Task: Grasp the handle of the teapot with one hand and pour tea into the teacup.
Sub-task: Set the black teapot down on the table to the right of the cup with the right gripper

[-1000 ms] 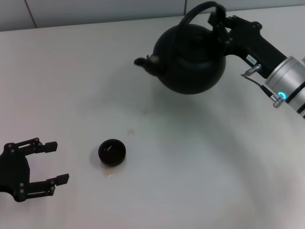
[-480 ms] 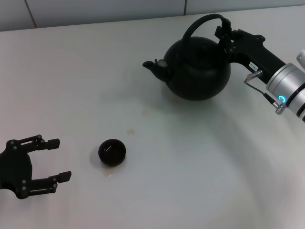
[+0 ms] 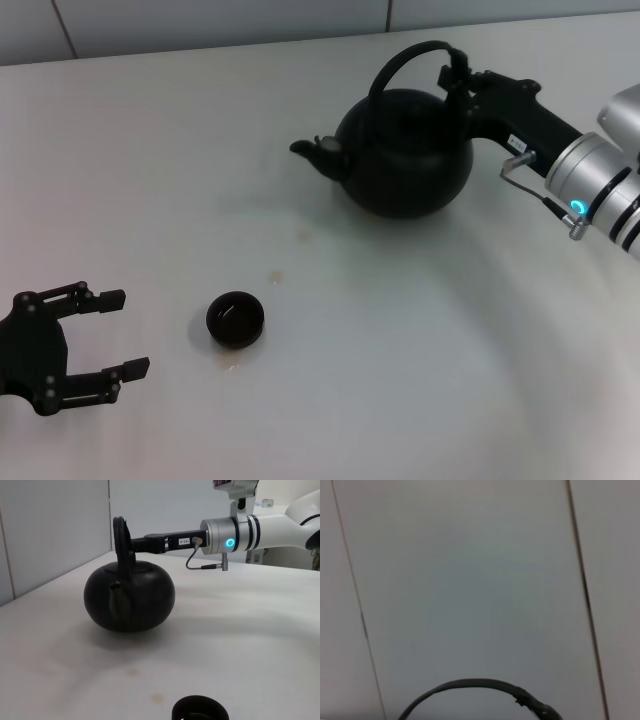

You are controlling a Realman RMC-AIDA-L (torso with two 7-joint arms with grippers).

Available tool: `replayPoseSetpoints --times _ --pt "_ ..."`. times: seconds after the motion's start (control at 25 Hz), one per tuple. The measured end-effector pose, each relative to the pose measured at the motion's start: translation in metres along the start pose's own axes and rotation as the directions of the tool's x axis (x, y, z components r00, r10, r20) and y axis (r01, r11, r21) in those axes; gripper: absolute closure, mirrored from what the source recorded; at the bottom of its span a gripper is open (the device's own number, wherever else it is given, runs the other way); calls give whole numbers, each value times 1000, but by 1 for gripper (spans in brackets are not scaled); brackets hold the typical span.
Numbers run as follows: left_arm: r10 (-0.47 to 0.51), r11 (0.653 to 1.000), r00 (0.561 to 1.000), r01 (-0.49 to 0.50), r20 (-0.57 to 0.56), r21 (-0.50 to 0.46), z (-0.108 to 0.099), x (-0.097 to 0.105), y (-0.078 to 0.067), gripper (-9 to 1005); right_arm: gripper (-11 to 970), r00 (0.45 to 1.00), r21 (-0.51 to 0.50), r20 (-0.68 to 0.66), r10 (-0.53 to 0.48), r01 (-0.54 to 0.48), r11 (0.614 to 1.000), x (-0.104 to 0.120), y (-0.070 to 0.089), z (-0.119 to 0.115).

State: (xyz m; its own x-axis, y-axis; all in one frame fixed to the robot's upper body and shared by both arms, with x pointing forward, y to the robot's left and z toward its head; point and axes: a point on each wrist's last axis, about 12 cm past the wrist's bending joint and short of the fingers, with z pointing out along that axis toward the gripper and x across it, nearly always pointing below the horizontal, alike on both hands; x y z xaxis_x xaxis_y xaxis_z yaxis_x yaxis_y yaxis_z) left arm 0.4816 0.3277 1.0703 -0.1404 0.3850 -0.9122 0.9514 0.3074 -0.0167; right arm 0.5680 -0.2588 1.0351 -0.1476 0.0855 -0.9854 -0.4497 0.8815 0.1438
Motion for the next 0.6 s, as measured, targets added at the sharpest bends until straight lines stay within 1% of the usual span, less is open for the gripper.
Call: replayPoseSetpoints --times 0.24,0.48,0.6 --pt "-1 1000 1000 1 1 1 0 0 0 205 869 1000 -2 -5 -6 6 1000 -1 0 2" --pt "-4 1000 1000 4 1 1 0 1 -1 205 753 1000 5 -12 -12 12 1000 -1 0 3" --pt "-4 1000 1000 4 1 1 0 1 -1 205 639 1000 1 -6 -16 16 1000 -1 0 2"
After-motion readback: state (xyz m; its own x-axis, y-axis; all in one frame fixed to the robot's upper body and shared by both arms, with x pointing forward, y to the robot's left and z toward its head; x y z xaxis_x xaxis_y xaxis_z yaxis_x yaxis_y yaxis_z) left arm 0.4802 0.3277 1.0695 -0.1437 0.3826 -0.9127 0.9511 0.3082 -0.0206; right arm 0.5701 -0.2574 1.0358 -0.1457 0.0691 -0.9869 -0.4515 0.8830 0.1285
